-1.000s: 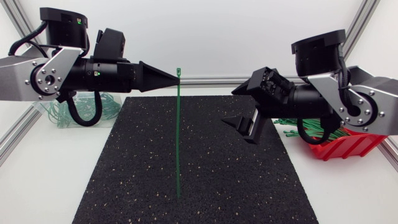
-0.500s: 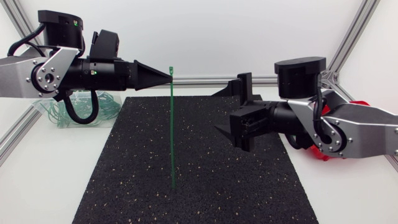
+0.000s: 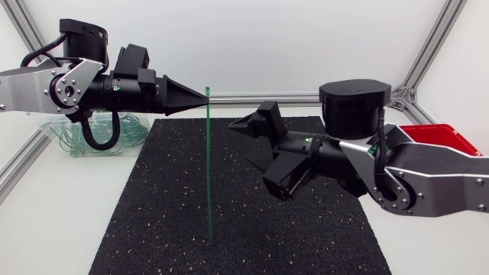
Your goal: Take a green cable tie from the red box, thread the tail through the head to close it, then place it in the transparent bin on the left.
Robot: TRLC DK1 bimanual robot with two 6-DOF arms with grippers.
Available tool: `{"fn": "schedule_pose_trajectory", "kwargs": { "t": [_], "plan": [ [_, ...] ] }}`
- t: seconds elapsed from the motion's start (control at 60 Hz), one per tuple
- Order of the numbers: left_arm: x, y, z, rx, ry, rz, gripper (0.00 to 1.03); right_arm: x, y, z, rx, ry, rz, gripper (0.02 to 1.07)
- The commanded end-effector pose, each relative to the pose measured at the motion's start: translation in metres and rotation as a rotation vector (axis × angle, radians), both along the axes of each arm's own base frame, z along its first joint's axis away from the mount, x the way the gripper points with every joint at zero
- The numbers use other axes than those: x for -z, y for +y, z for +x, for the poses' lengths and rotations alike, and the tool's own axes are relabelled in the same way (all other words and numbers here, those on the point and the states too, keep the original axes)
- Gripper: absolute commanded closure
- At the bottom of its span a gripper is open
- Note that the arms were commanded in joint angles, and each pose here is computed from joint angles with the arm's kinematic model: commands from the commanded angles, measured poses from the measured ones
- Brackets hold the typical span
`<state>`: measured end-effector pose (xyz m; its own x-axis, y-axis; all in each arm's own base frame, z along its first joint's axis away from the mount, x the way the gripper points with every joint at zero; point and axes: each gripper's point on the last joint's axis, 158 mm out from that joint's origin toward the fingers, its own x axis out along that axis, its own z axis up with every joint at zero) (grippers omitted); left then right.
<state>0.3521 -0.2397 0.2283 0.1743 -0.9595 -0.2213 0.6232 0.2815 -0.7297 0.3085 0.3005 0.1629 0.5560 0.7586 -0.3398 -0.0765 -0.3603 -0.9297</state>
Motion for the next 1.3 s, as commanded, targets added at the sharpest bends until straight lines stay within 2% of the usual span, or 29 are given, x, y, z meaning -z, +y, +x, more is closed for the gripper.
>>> {"fn": "schedule_pose_trajectory", "kwargs": {
  "t": [0.0, 0.2, 0.367, 0.483, 0.983, 1.283],
  "plan": [
    [-0.009, 0.003, 0.008, -0.001, 0.067, -0.037, 0.99, 0.000, 0.010, -0.008, -0.038, -0.040, -0.022, 0.06],
    [-0.010, 0.004, 0.010, 0.000, 0.152, -0.060, 0.99, -0.009, 0.024, -0.021, -0.149, -0.151, 0.053, 0.06],
    [-0.010, 0.005, 0.010, -0.005, 0.189, -0.063, 0.99, 0.005, 0.027, -0.031, -0.177, -0.145, 0.029, 0.06],
    [-0.009, 0.005, 0.009, -0.005, 0.199, -0.061, 0.99, 0.030, 0.030, -0.036, -0.154, -0.087, -0.037, 0.06],
    [-0.004, 0.006, 0.007, -0.006, 0.222, -0.057, 0.99, 0.051, 0.053, -0.095, -0.279, -0.055, -0.028, 0.06],
    [-0.002, 0.004, 0.005, -0.002, 0.236, -0.055, 0.99, 0.083, 0.055, -0.124, -0.355, -0.016, -0.057, 0.06]
  ]
}}
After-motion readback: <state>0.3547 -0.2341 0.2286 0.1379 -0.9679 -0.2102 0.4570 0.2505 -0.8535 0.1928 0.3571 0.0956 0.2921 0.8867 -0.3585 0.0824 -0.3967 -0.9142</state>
